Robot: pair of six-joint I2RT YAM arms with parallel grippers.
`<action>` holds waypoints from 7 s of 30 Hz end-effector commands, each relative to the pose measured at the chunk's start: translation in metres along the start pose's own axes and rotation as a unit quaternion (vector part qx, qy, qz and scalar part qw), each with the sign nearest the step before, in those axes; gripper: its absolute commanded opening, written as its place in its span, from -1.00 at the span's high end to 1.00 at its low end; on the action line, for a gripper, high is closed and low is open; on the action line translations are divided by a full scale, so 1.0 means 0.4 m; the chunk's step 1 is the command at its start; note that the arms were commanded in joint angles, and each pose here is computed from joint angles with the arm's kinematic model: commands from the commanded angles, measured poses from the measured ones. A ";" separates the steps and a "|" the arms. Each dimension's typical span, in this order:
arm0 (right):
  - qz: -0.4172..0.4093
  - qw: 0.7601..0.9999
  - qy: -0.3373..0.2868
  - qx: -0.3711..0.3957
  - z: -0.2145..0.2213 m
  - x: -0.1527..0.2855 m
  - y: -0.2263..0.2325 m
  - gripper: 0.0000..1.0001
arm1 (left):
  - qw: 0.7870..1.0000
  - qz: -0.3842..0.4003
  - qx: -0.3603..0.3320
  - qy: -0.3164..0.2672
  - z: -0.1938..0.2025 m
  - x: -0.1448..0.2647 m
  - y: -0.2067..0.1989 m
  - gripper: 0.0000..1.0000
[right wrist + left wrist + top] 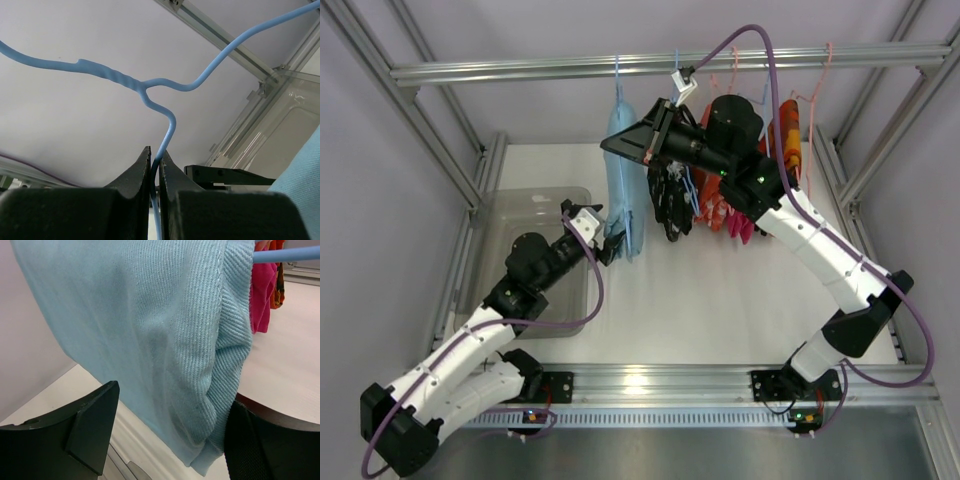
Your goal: Remove the trousers from the hanger
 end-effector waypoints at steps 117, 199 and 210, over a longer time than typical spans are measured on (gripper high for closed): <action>-0.080 0.988 -0.125 0.043 -0.155 0.062 0.135 1.00 | 0.996 -0.047 0.067 0.037 0.082 -0.048 0.012 -0.98; 0.004 0.994 0.034 0.100 0.202 0.043 -0.132 1.00 | 0.827 -0.264 -0.106 -0.485 -1.143 0.505 0.116 1.00; -0.017 0.993 0.024 0.116 0.160 0.062 -0.067 1.00 | 0.836 -0.393 -0.254 -0.286 -0.898 0.512 0.178 1.00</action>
Point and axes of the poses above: each gripper's point midway between its finger pads, its own x axis back along the fingers, its own y axis along the line the jaws close on, z = x × y, the point moved 6 cm from there along x, back along the fingers, and after that the axes turned 11 degrees about x, right-handed, at the moved point
